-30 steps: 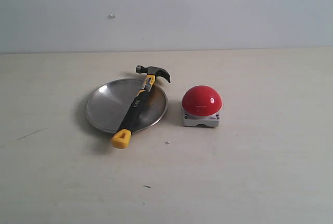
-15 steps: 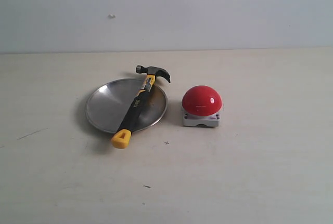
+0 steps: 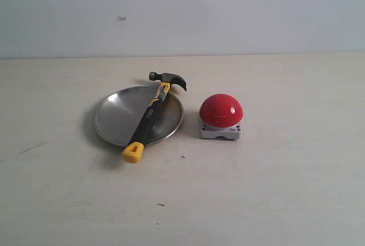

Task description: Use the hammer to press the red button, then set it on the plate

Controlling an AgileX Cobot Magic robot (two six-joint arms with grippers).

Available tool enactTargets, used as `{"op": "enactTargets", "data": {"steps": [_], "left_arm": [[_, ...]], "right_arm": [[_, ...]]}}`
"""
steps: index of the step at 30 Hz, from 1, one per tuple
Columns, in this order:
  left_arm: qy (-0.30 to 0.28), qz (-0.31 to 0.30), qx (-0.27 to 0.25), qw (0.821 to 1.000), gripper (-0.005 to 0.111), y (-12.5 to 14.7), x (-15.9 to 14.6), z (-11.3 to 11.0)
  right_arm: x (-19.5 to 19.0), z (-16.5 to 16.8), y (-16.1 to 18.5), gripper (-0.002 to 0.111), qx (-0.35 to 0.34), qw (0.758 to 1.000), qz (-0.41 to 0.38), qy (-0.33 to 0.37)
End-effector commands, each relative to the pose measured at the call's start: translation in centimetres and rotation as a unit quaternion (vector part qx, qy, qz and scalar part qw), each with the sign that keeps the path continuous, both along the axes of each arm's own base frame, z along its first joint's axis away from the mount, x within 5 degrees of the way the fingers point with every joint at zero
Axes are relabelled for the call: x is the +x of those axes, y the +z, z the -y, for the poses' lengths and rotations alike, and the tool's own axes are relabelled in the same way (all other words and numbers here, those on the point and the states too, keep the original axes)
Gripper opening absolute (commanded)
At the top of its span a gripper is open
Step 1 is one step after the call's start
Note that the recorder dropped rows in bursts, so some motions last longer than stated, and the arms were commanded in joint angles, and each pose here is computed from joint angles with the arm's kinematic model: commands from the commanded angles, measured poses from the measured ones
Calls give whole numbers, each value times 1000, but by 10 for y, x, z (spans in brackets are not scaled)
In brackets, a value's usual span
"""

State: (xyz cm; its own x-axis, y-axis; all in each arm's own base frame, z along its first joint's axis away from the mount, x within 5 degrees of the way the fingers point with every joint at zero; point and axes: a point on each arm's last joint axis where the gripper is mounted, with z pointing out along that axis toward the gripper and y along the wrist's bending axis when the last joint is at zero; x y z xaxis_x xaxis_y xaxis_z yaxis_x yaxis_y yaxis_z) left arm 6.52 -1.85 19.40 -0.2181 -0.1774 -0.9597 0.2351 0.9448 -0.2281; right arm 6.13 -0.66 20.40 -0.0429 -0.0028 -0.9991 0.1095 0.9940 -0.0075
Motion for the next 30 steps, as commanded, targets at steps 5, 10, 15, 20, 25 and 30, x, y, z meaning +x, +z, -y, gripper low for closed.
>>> {"op": "enactTargets", "data": {"steps": [5, 10, 15, 20, 25, 30], "left_arm": [[1, 5, -6, 1000, 0, 1, 0, 0], [1, 5, -6, 1000, 0, 1, 0, 0], [1, 5, -6, 1000, 0, 1, 0, 0], [1, 5, -6, 1000, 0, 1, 0, 0], [1, 5, -6, 1000, 0, 1, 0, 0], [7, 19, 9, 1000, 0, 3, -2, -2]], "right_arm": [[-6, 1, -12, 0, 13, 999, -50, -16], [-6, 0, -15, 0, 22, 997, -69, -15], [-6, 0, -15, 0, 22, 997, -69, -15], [-6, 0, -15, 0, 22, 997, -69, -15], [-6, 0, -15, 0, 22, 997, -69, -15], [-6, 0, -15, 0, 22, 997, -69, -15]]}}
